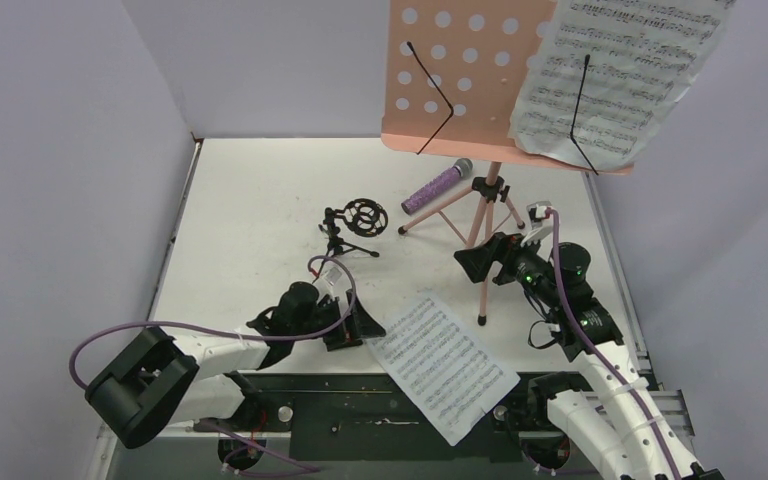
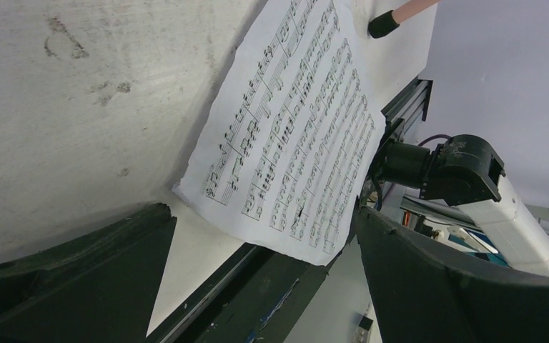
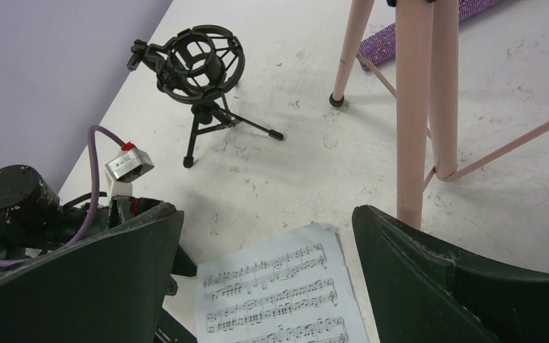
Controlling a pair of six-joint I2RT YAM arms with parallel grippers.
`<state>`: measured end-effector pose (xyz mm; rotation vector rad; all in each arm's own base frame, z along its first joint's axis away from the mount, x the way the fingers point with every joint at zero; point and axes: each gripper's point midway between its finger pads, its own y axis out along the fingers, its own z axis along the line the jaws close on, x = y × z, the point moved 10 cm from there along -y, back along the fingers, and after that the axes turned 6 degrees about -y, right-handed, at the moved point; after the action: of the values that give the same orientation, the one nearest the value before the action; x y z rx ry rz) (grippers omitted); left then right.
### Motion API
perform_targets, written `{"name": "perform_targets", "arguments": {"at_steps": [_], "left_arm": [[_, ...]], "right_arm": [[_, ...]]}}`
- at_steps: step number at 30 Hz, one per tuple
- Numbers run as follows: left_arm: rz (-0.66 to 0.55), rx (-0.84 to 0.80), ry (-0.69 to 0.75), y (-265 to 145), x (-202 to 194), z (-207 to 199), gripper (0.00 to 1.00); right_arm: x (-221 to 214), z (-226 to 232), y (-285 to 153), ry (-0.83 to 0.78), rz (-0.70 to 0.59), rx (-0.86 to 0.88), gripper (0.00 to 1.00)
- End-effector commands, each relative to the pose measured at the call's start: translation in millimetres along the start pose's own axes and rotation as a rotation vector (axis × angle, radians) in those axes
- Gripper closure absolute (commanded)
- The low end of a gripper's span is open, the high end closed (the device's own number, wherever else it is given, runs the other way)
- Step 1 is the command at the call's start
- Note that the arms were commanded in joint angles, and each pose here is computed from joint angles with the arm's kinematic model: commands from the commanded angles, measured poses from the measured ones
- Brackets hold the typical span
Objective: Set up the instrument practice props
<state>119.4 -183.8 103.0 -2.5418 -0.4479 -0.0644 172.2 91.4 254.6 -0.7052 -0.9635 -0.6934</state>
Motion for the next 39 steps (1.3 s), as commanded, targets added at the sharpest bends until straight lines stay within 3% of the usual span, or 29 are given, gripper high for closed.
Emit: {"name": "perform_targets", "arguments": {"at_steps": [1,9,27,39], "left_arm": [[-0.004,-0.073,0.007,4,3,-5,0.00],[-0.039,-0.126,-0.029,15,11,-17,0.05],[0.009,-0.270,-0.031,56,3,-38,0.15],[0.041,-0.335,-0.093,75,-1,-36,0.47]], "right_arm": [[9,1,4,-0.013,-0.057,0.009,0.08],[18,5,2,-0.032,-0.078,0.013,0.08],[22,6,3,-0.046,-0.076,0.017,0.08],[23,6,3,-0.050,-0.075,0.010,0.08]]}}
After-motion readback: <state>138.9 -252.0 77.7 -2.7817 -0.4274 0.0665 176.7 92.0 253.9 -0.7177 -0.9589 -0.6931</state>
